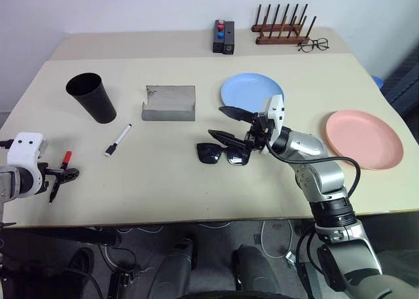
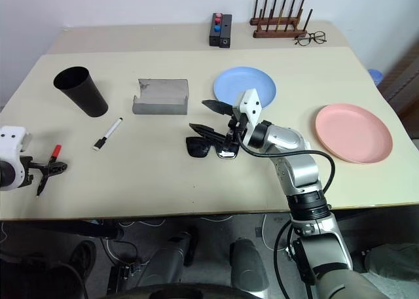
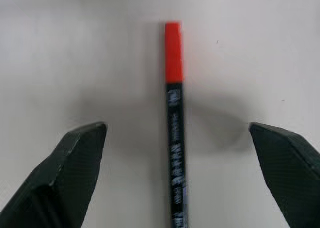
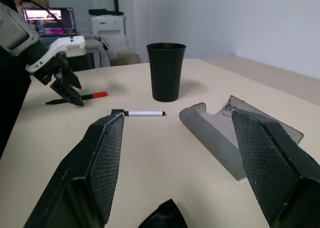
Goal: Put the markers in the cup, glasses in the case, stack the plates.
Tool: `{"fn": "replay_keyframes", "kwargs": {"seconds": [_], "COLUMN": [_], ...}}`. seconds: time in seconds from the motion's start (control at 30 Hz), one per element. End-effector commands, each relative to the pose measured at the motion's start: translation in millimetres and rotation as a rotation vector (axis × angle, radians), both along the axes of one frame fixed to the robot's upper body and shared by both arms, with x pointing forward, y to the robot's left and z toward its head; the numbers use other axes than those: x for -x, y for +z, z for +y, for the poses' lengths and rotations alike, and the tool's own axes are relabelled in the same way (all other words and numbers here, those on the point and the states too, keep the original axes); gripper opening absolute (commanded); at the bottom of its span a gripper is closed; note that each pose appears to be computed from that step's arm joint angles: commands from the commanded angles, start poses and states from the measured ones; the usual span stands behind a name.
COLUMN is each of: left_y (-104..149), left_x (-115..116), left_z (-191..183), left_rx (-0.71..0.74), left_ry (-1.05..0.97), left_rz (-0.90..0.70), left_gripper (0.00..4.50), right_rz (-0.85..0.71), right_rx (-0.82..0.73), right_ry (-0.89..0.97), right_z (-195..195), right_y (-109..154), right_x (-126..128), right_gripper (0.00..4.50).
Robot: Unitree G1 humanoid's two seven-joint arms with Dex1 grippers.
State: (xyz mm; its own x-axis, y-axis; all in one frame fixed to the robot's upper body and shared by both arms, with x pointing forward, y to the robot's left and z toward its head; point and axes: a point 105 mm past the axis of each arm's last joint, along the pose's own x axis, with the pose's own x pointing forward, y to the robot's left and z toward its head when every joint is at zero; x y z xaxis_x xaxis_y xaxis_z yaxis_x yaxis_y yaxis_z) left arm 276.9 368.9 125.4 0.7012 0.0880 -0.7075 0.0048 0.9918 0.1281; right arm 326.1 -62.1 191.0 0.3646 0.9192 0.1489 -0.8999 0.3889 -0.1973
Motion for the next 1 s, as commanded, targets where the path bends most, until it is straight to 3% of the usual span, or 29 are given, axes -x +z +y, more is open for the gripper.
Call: {"fn": "replay_keyframes", "kwargs": {"seconds": [0.03, 0.4, 0.67, 0.73, 0.97, 1.0], "left_y": [10.2, 19.5, 12.1, 11.0, 2.5, 2.2], "left_x": [0.4, 4.8, -10.0, -11.9, -11.6, -11.2], "left_z": [-0.1, 22.4, 13.9, 11.7, 11.9, 12.5], "left_rx": [0.002, 0.007, 0.081, 0.084, 0.079, 0.077], "left_ry": [-0.025, 0.024, 0.004, -0.008, 0.005, 0.007], "left_rz": [0.019, 0.074, 0.064, 0.069, 0.095, 0.095], "left_gripper": [4.44, 4.44, 4.44, 3.64, 0.11, 0.04], "right_rz": [-0.052, -0.049, -0.045, -0.044, -0.042, -0.042], "right_rx": [-0.015, -0.016, -0.015, -0.015, -0.009, -0.008], "right_ry": [0.027, 0.009, 0.008, 0.009, 0.009, 0.007], "right_z": [7.0, 6.0, 6.8, 7.1, 7.2, 6.9], "right_y": [10.6, 5.2, 4.4, 4.4, 3.3, 3.3], "right_x": [3.7, 5.7, 7.3, 7.7, 7.7, 7.4], "right_gripper": [3.48, 3.48, 3.48, 3.48, 3.48, 3.48]}}
